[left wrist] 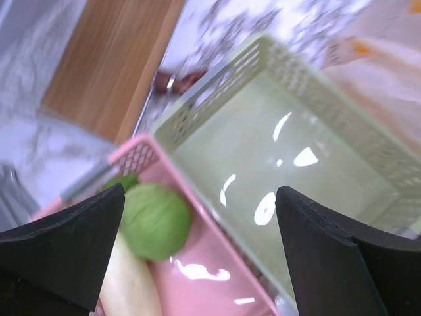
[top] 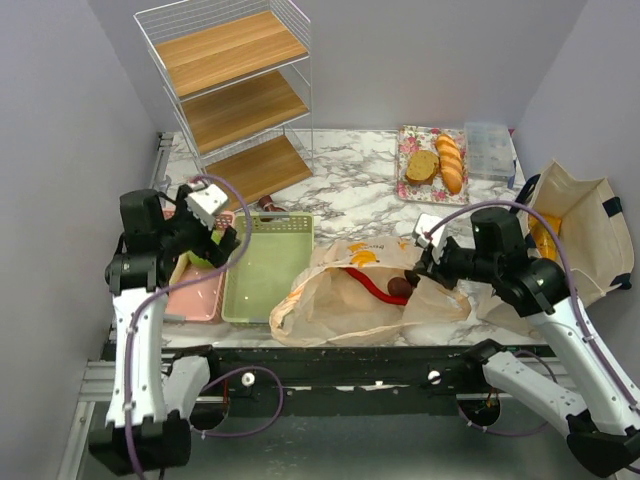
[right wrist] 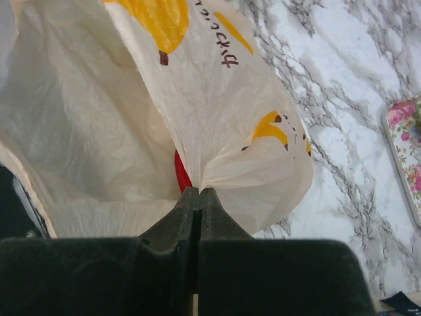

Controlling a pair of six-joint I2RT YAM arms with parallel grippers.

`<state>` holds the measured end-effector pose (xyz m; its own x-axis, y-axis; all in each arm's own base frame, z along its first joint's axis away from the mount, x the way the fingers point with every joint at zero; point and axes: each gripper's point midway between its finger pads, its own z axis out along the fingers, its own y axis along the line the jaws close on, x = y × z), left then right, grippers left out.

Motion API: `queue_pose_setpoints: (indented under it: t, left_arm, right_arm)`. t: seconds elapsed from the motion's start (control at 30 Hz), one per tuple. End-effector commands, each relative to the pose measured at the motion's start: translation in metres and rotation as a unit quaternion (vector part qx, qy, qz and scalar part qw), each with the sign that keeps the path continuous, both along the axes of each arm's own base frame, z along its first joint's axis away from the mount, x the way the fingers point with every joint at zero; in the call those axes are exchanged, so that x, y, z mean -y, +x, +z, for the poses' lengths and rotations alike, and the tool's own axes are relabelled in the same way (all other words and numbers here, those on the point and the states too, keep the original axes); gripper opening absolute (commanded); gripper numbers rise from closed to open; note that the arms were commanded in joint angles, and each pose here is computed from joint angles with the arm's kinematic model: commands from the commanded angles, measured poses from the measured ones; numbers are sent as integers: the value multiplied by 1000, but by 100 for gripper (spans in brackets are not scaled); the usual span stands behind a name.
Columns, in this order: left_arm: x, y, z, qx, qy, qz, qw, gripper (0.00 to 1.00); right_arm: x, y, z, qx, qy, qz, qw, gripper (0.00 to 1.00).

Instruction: Untie the knot of the grocery bags and take out the mixed food

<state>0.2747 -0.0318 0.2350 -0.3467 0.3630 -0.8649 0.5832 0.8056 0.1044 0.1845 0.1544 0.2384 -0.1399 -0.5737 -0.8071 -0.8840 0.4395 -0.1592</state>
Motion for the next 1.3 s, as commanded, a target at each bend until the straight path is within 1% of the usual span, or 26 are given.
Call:
queue_pose_setpoints:
  t: [0.0, 0.07, 0.17, 0.23, 0.3, 0.33, 0.4, 0.5, 0.53, 0.6, 0.7, 0.73, 0.77, 0.8, 0.87, 0.9, 0.93, 1.0, 1.13, 1.27]
  left_arm:
    - [79, -59, 50, 95, -10, -197, 976, 98]
    - [107, -87, 62, 133, -1, -270, 954, 97]
    - [137, -120, 70, 173, 22, -361, 916, 91]
    - [156, -137, 71, 190, 40, -417, 888, 87]
    - [175, -153, 73, 212, 59, -473, 853, 81]
    - [189, -163, 73, 219, 64, -505, 833, 74]
    - [215, -172, 77, 238, 74, -538, 805, 59]
    - [254, -183, 76, 229, 74, -578, 780, 39]
    - [266, -184, 74, 229, 75, -586, 774, 37]
    - [288, -187, 60, 232, 93, -607, 754, 30]
    - [318, -190, 35, 251, 125, -625, 729, 26]
    - [327, -188, 31, 255, 132, -622, 728, 25]
    - [336, -182, 19, 247, 148, -617, 732, 26]
    - [343, -180, 7, 233, 164, -620, 731, 25]
    - [352, -166, -18, 214, 203, -610, 736, 26]
    - [355, -160, -31, 209, 224, -608, 733, 28]
    - [357, -152, -45, 208, 248, -603, 729, 33]
    - [359, -140, -68, 208, 284, -598, 720, 37]
    - [361, -126, -100, 192, 318, -598, 710, 42]
    - [363, -111, -124, 180, 341, -596, 705, 57]
  right_arm:
    - [-3, -13, -20, 11, -20, 66, 998, 1]
    - [2, -19, -28, 17, -37, 84, 996, 1]
    - [8, -27, -36, 33, -61, 113, 991, 1]
    - [11, -24, -35, 41, -69, 107, 991, 1]
    - [10, -26, -31, 31, -64, 103, 992, 1]
    - [9, -27, -30, 20, -58, 99, 993, 1]
    - [6, -28, -28, -2, -50, 91, 995, 1]
    - [7, -31, -30, -33, -52, 82, 995, 1]
    - [8, -32, -30, -41, -56, 79, 994, 1]
    - [11, -33, -31, -54, -65, 72, 994, 1]
    - [15, -34, -30, -67, -71, 56, 994, 1]
    - [15, -35, -29, -71, -70, 55, 993, 1]
    - [15, -36, -28, -74, -68, 52, 994, 1]
    - [15, -37, -28, -77, -65, 50, 994, 1]
    - [15, -39, -27, -81, -60, 47, 994, 1]
    - [15, -39, -28, -83, -60, 43, 994, 1]
    - [15, -39, -29, -87, -61, 41, 993, 1]
    - [16, -41, -32, -99, -62, 36, 993, 1]
    - [17, -44, -36, -112, -62, 28, 991, 1]
    - [17, -43, -37, -121, -61, 20, 990, 1]
